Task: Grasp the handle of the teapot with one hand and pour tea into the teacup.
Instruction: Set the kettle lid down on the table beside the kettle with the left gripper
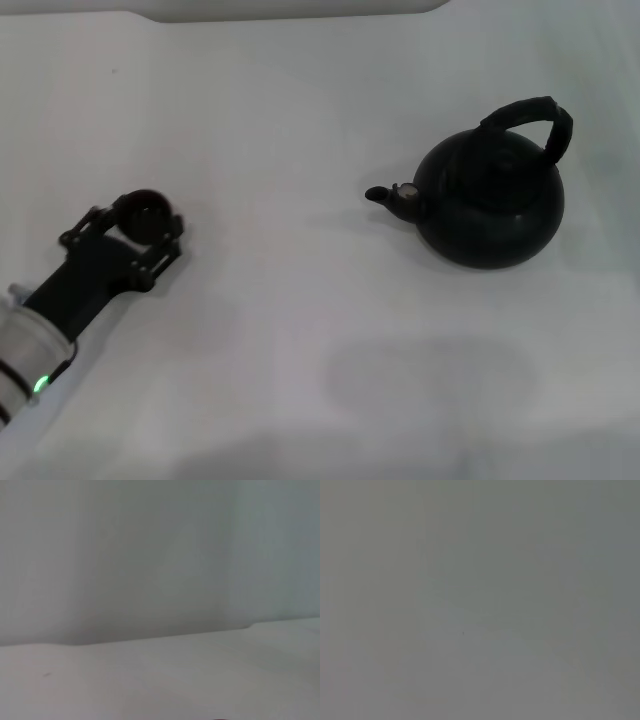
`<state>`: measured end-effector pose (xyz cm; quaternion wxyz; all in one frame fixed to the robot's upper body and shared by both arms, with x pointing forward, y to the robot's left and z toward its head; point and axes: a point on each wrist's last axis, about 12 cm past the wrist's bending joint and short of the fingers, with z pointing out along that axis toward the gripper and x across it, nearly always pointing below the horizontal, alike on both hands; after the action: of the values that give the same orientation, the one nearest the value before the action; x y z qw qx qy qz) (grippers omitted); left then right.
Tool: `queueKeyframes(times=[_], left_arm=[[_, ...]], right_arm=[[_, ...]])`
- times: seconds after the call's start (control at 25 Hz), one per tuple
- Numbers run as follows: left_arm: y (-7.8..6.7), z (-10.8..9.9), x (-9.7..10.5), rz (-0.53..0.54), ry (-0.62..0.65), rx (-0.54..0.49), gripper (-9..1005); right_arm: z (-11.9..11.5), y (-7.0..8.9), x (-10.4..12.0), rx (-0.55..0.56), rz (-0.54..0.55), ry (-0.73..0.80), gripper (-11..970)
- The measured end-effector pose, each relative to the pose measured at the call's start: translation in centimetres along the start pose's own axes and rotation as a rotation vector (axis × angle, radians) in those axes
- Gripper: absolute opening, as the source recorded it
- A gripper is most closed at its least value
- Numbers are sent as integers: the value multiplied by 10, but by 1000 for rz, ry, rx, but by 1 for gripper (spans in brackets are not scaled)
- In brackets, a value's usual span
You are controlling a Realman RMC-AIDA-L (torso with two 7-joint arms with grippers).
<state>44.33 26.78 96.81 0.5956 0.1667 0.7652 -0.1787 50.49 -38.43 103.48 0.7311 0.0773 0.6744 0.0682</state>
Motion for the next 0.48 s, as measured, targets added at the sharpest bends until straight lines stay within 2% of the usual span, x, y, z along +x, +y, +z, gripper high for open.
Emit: queueKeyframes(times=[0.24,0.48], left_arm=[[-13,17,-8,40,1,120,703],[-21,22,-8,48,12,170,703]], right_arm=[[1,1,0,-2,1,1,634],[1,2,1,-5,1,4,633]])
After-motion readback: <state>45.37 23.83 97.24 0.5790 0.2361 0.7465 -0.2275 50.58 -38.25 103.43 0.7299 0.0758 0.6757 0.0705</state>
